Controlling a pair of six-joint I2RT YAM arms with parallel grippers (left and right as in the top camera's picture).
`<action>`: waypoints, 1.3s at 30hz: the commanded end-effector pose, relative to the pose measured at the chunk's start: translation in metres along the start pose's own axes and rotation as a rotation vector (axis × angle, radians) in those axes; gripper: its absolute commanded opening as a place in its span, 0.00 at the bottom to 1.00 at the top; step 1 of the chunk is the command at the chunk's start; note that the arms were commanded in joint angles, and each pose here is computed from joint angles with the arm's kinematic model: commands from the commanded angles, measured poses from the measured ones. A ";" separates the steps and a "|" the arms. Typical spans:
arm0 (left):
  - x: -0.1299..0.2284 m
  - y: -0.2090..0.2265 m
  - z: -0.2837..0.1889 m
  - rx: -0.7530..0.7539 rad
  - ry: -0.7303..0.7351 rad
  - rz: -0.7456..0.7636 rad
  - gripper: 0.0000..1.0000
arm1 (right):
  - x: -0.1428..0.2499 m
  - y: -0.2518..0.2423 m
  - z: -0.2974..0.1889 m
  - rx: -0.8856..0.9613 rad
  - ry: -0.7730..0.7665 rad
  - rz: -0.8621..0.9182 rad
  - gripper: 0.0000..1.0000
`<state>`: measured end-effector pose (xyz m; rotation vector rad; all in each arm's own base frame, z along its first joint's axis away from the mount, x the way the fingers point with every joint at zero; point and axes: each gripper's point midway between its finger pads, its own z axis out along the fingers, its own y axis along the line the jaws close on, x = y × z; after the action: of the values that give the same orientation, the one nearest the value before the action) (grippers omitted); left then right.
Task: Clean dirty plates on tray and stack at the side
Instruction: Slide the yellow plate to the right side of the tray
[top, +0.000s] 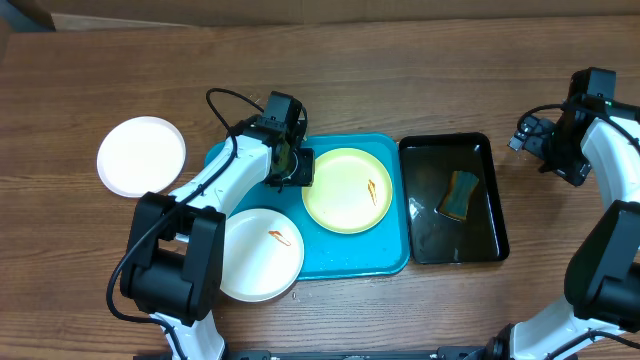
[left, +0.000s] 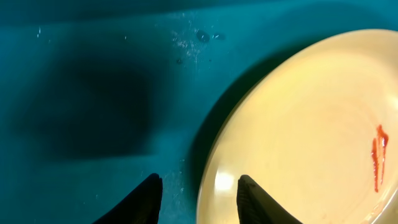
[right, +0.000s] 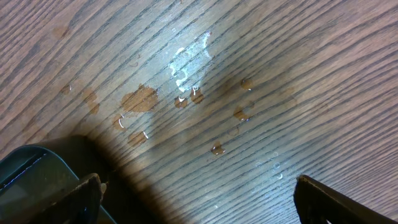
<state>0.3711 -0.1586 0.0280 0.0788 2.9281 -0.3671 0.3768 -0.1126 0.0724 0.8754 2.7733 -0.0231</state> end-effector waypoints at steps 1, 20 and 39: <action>0.003 -0.004 0.003 -0.008 -0.005 0.003 0.39 | -0.009 0.001 -0.006 -0.002 -0.028 0.006 1.00; 0.013 0.001 0.013 -0.029 0.005 -0.001 0.25 | -0.009 0.001 -0.006 -0.002 -0.028 0.006 1.00; 0.011 0.007 0.005 -0.059 0.017 -0.012 0.24 | -0.009 0.001 -0.006 -0.002 -0.028 0.006 1.00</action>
<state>0.3549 -0.1536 0.0140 0.0627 2.9763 -0.2948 0.3767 -0.1125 0.0724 0.8755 2.7737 -0.0225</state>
